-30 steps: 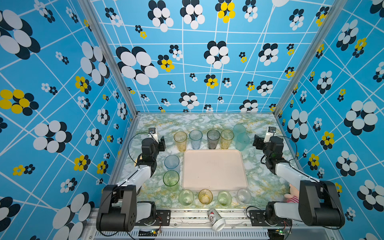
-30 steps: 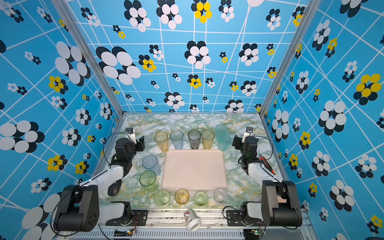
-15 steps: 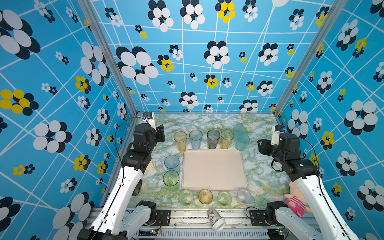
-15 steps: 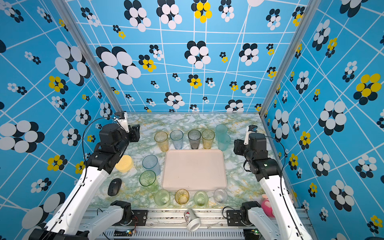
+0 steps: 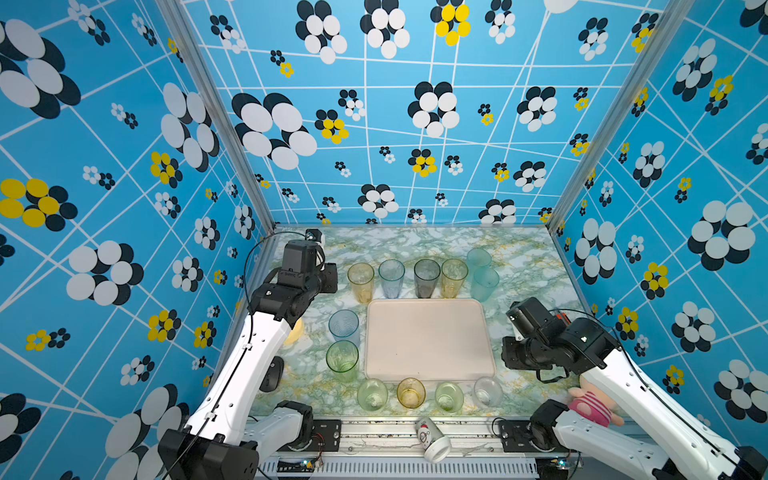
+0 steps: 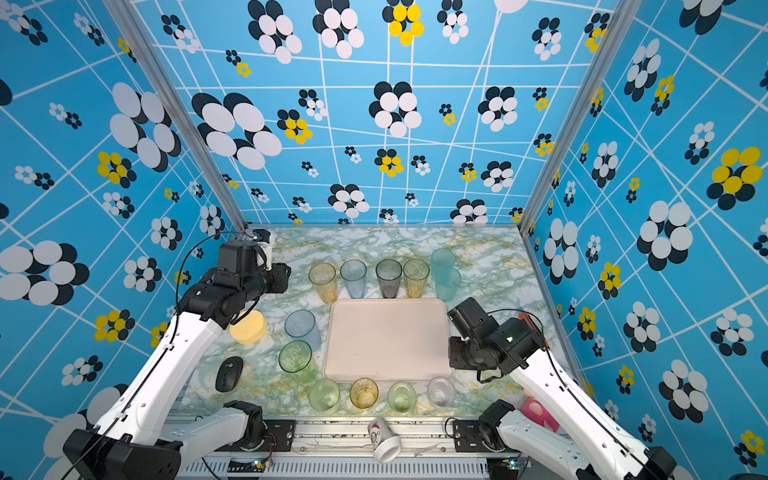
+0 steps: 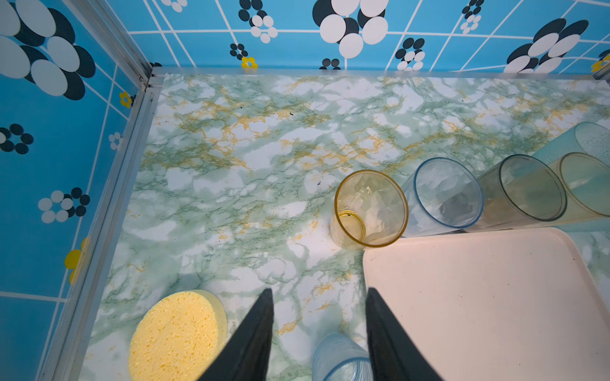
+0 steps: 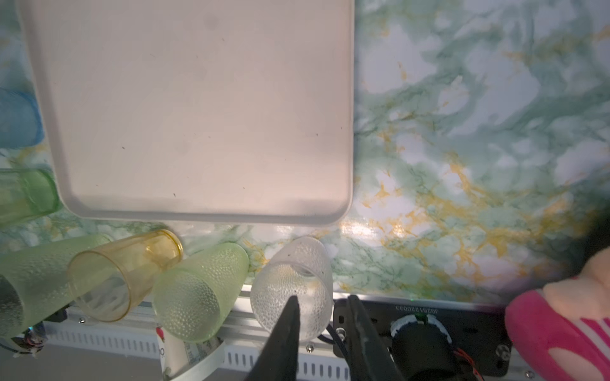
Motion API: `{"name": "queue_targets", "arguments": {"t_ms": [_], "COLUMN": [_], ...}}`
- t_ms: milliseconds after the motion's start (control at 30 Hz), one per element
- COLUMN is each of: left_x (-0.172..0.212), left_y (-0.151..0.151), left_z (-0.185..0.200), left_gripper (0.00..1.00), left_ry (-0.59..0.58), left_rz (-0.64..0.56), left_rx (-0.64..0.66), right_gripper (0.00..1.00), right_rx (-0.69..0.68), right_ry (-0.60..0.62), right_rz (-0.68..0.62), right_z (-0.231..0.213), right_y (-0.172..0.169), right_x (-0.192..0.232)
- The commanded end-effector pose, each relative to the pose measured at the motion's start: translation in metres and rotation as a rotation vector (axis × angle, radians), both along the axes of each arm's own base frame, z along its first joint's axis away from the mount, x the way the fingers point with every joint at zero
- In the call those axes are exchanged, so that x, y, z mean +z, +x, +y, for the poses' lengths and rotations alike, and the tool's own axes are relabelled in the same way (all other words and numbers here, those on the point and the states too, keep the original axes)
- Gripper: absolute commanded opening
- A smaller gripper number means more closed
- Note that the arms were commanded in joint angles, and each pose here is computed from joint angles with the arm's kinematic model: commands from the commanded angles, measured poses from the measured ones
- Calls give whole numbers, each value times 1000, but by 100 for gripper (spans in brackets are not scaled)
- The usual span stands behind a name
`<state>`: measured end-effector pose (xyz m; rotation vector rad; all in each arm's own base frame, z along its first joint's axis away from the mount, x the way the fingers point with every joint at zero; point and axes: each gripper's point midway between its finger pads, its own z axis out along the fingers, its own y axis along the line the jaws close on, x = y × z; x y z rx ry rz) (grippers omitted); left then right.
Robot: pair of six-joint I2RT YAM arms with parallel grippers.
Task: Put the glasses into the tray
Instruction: 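Lower the right gripper onto the clear textured cup nearest the robot and grasp it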
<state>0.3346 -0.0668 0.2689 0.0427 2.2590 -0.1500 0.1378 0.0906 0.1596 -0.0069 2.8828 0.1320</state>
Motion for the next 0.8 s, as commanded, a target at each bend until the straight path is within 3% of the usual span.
{"name": "queue_targets", "arguments": {"t_ms": [0, 200, 767], "left_x": [-3, -3, -19], "left_y": [-6, -7, -4], "left_z": [-4, -4, -7], "left_gripper": [47, 47, 47], "left_ry": [9, 24, 24], "left_rz": [42, 48, 82], "left_rx": [-33, -40, -53], "right_gripper": [27, 23, 21], "right_rx": [-70, -90, -115], "right_ry": [-81, -9, 21], "right_rz": [109, 136, 192], "right_z": [-13, 2, 10], "right_y": [-27, -34, -42], "right_x": [-18, -41, -70]}}
